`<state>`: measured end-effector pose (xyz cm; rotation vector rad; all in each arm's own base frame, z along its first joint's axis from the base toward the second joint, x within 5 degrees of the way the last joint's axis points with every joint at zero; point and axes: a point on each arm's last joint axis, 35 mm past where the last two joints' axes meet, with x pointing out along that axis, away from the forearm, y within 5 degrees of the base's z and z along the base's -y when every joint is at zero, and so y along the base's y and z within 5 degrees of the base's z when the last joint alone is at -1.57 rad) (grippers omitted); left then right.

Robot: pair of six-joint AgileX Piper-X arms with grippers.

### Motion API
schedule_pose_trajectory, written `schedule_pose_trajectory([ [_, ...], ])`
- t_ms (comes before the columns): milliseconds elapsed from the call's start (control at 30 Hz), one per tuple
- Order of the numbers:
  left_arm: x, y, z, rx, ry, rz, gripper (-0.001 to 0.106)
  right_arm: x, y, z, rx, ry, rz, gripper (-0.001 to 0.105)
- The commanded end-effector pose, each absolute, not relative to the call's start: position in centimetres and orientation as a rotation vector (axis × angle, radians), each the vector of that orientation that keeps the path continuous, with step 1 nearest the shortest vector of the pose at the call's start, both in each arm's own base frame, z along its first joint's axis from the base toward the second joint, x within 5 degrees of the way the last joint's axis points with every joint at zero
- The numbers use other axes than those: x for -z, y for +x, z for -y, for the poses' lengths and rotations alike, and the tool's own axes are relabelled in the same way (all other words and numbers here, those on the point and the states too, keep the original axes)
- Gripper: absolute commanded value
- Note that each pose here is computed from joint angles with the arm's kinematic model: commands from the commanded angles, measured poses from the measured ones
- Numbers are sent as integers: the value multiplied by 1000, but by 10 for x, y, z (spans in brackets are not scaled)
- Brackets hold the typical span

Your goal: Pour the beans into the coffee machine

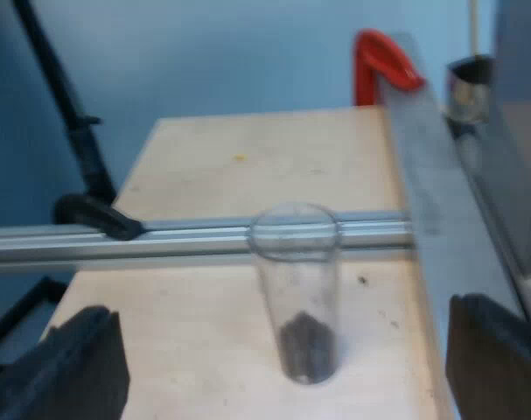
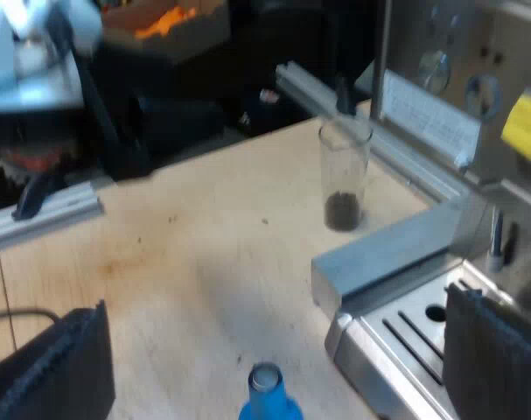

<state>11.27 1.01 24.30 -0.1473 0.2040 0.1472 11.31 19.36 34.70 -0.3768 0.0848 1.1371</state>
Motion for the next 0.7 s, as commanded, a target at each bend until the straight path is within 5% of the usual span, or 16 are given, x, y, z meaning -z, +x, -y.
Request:
schedule_pose_trajectory([
  [33, -238, 117, -11, -171, -157, -103, 75, -351, 113, -194, -1134, -368, -58, 78],
  [567, -202, 170, -15, -183, -147, -274, 75, -355, 115, -194, -1102, -354, -25, 78],
  [700, -181, 188, -17, -197, -144, -328, 75, -355, 115, -194, -1077, -296, -63, 78],
])
